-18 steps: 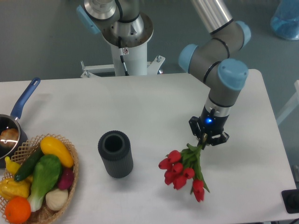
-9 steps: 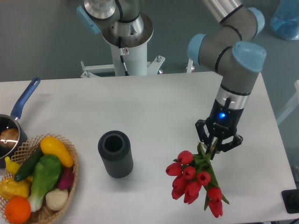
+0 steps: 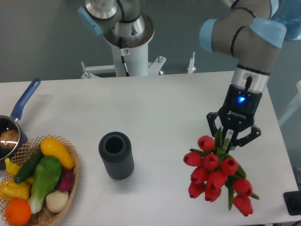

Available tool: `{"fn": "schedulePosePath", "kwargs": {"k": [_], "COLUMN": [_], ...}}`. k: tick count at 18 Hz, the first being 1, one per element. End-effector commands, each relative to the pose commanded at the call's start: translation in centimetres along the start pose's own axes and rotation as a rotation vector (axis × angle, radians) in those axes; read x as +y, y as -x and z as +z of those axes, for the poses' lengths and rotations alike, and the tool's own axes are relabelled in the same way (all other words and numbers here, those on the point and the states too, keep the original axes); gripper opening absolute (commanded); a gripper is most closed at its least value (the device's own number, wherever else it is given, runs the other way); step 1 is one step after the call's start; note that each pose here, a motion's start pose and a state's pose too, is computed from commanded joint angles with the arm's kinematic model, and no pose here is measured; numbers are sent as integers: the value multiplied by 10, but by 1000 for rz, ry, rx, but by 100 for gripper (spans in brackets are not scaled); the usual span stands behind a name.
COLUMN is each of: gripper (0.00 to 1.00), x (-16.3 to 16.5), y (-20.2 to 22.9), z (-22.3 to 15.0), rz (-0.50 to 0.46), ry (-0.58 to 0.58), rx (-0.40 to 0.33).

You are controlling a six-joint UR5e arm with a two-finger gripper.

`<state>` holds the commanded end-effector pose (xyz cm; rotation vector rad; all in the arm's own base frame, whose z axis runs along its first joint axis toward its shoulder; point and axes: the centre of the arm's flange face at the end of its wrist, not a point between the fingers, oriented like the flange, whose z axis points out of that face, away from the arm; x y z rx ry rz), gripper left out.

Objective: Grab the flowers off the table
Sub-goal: 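Lift the gripped tulip bundle up off the table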

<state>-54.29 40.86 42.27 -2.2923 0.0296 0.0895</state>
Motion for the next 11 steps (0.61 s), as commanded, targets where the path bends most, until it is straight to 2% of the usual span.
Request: {"fn": "schedulePosePath", "kwargs": {"k": [11], "gripper": [16], "x": [-2], "y": [8], "z": [-30], "rz": [-28], "ry": [-68], "rx": [-15]}}
